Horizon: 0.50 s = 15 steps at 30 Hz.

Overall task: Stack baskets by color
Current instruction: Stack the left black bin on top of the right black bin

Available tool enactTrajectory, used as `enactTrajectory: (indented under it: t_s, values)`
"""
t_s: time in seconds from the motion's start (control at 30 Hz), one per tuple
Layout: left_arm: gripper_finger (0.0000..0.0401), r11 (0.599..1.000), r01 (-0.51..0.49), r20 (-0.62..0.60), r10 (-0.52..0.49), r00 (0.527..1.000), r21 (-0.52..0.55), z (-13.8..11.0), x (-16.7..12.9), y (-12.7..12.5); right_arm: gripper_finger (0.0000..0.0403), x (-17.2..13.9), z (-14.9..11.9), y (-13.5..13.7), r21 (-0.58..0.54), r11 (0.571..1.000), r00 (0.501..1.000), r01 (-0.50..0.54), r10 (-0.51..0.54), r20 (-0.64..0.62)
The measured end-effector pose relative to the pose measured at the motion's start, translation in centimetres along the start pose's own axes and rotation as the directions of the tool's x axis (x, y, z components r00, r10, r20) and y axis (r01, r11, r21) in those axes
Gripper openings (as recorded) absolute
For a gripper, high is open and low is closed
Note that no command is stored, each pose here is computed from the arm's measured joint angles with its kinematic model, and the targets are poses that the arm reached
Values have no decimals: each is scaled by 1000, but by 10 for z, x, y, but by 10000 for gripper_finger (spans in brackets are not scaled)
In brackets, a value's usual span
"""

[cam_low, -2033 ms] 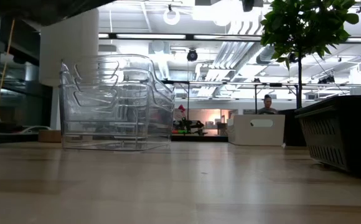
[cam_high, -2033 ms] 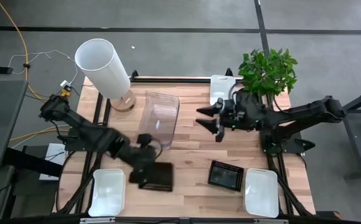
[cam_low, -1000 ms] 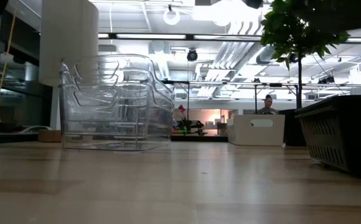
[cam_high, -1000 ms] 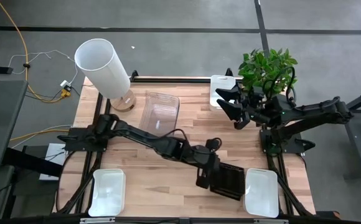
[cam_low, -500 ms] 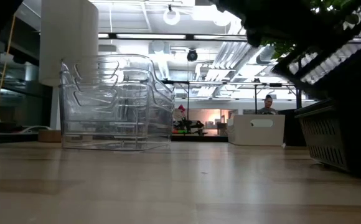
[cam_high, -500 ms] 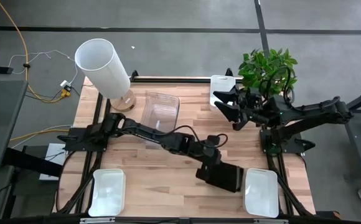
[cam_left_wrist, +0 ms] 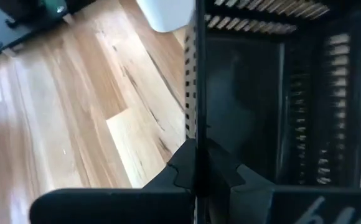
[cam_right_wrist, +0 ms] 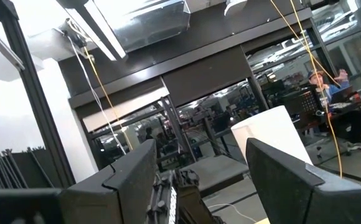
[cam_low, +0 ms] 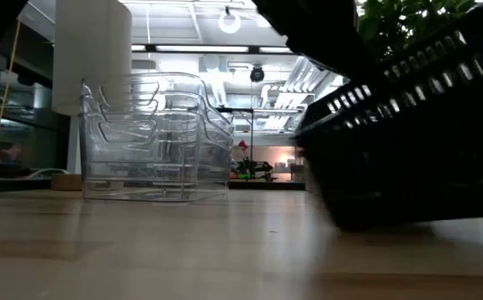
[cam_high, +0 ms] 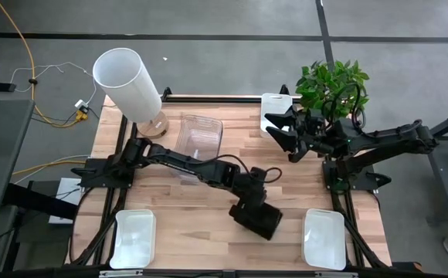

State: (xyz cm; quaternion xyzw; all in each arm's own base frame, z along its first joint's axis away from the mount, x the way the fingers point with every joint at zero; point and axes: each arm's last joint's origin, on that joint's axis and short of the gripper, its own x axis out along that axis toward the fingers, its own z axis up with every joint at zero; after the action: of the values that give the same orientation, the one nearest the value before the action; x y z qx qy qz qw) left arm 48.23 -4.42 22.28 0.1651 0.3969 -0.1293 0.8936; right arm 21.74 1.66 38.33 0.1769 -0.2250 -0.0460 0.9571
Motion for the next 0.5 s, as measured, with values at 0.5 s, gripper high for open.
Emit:
enactTrajectory:
  t_s: [0.5]
  values:
    - [25, 992, 7, -6, -6, 1000, 128, 0, 0, -3, 236, 0, 0, 0, -19, 1000, 1000, 1, -1, 0]
